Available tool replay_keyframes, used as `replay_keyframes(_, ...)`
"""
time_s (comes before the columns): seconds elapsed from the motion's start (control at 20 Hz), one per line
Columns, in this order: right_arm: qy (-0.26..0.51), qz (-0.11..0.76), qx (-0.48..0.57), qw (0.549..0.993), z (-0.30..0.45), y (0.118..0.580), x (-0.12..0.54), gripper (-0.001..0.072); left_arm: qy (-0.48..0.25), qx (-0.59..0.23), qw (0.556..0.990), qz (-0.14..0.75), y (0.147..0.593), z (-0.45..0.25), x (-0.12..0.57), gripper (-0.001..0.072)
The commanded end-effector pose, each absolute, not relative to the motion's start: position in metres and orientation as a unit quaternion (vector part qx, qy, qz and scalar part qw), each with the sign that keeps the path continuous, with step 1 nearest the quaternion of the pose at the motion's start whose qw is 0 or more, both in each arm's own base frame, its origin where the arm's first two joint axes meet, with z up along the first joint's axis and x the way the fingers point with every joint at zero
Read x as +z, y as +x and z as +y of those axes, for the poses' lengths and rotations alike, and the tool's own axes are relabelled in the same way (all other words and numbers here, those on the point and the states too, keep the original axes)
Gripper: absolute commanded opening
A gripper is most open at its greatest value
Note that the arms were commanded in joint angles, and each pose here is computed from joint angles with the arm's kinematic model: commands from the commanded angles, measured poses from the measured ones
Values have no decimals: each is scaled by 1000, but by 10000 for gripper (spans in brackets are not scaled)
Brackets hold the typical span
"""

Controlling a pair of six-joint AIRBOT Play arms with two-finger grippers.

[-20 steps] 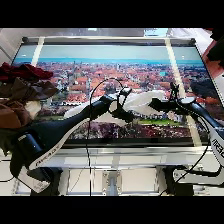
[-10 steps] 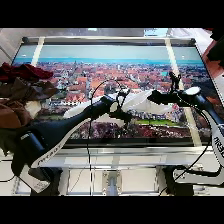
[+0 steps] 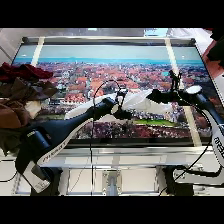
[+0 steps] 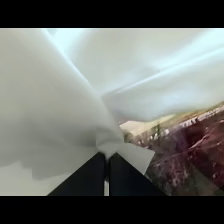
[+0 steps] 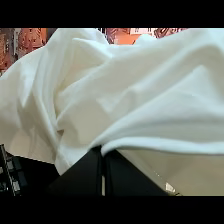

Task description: Fold the shirts.

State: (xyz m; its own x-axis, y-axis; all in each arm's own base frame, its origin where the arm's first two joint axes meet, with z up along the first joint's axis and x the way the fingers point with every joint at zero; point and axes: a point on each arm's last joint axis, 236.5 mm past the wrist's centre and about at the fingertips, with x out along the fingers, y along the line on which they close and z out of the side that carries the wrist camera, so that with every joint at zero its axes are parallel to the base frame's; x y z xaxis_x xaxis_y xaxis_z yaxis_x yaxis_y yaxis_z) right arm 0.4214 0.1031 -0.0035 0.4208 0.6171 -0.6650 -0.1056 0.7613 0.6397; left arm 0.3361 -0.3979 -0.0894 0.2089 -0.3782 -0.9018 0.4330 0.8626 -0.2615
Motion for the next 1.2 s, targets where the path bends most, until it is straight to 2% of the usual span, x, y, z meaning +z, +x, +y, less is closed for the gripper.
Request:
replay_keyframes(0.0, 253, 472, 233, 812, 102, 418, 18, 29, 73, -245, 795, 550, 360, -382, -72, 12)
replay_keyframes(0.15, 235, 428, 235, 841, 79, 403, 74, 29, 205, -147, 826, 504, 409, -310, 11, 11)
replay_keyframes(0.3, 213, 367, 224, 877, 50, 369, 143, 27, 307, -5, 857, 414, 429, -212, 147, 11)
replay_keyframes(0.4, 188, 307, 194, 913, 31, 344, 192, 26, 297, 31, 878, 374, 410, -172, 217, 11)
replay_keyframes(0.6, 99, 184, 132, 969, 22, 290, 301, 24, 212, 37, 921, 324, 348, -112, 307, 11)
replay_keyframes(0.85, -3, 19, 101, 995, 42, 240, 442, 23, 93, 24, 972, 215, 287, -52, 395, 10)
replay_keyframes(1.0, -2, -47, 88, 995, 39, 236, 487, 23, 99, 20, 973, 207, 287, -51, 398, 10)
replay_keyframes(1.15, 56, 3, 152, 987, 43, 271, 464, 23, 163, 11, 954, 252, 315, -83, 364, 10)
